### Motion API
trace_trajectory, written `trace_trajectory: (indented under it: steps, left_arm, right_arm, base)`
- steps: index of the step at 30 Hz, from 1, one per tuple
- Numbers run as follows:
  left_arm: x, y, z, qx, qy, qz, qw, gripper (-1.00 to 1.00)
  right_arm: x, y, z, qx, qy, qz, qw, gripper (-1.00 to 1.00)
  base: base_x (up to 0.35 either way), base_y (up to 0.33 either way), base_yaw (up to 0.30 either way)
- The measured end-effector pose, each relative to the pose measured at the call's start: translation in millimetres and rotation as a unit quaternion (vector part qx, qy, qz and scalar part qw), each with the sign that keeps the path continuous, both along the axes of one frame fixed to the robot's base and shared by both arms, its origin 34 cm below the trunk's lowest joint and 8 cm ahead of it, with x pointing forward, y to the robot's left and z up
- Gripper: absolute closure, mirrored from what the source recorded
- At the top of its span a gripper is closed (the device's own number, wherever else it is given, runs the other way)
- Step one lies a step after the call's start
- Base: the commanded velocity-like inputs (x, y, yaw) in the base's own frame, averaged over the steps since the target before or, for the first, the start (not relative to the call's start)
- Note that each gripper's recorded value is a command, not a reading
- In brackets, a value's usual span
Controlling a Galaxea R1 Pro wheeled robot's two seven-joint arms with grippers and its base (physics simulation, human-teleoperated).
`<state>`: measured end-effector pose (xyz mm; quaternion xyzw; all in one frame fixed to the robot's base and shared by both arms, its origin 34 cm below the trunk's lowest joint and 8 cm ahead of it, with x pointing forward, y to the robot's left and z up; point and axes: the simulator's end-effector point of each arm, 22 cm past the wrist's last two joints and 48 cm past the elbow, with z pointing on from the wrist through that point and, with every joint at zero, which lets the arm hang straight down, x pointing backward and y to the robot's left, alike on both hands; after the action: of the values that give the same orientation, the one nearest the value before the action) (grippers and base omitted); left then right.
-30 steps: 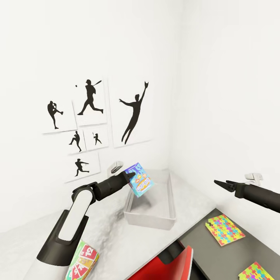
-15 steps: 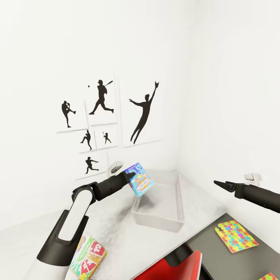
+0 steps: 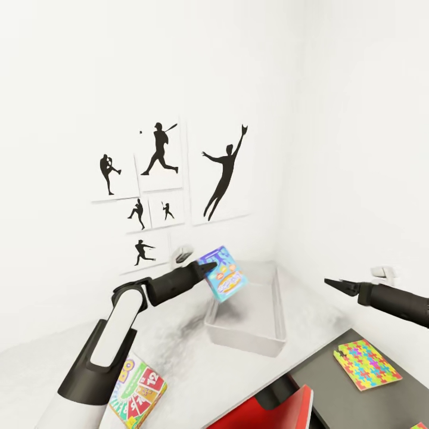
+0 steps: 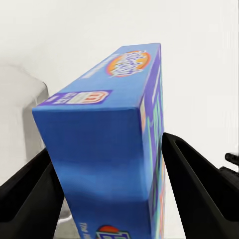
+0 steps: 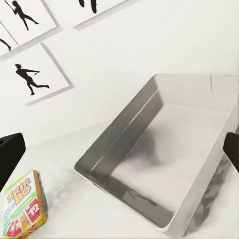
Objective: Put all the toys in the child's room - the three board games (two on the bed and one on the table), the two jigsaw puzzles on the table, and the tennis ball on the table - inside the toy box on the table in the child's room.
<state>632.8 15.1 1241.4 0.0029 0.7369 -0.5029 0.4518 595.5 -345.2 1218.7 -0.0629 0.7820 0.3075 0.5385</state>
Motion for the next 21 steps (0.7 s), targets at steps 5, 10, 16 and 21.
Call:
trace_trajectory:
  steps: [5,10,16,21]
  left_arm:
    - [-11,-17,6,-0.025,-0.007,-0.056,0.9981,1.0]
    - [-21,-49,-3,-0.047,0.007,-0.133,0.99,1.0]
    - [-41,-89,-23,-0.045,0.027,-0.22,0.974,1.0]
    - [-52,-99,-32,-0.041,0.032,-0.252,0.9664,1.0]
  right_arm:
    - [-12,37,2,0.02,0.001,0.078,0.9968,-1.0]
    - [-28,81,-8,0.043,0.022,0.166,0.985,-1.0]
    - [-46,125,-21,0.052,0.047,0.244,0.9673,-1.0]
    - [-56,141,-22,0.061,0.052,0.277,0.9575,-1.0]
  base:
    - [0.0,0.0,0.006]
    - [0.0,0.0,0.002]
    - [0.0,0.0,0.0]
    - [0.0,0.0,0.0]
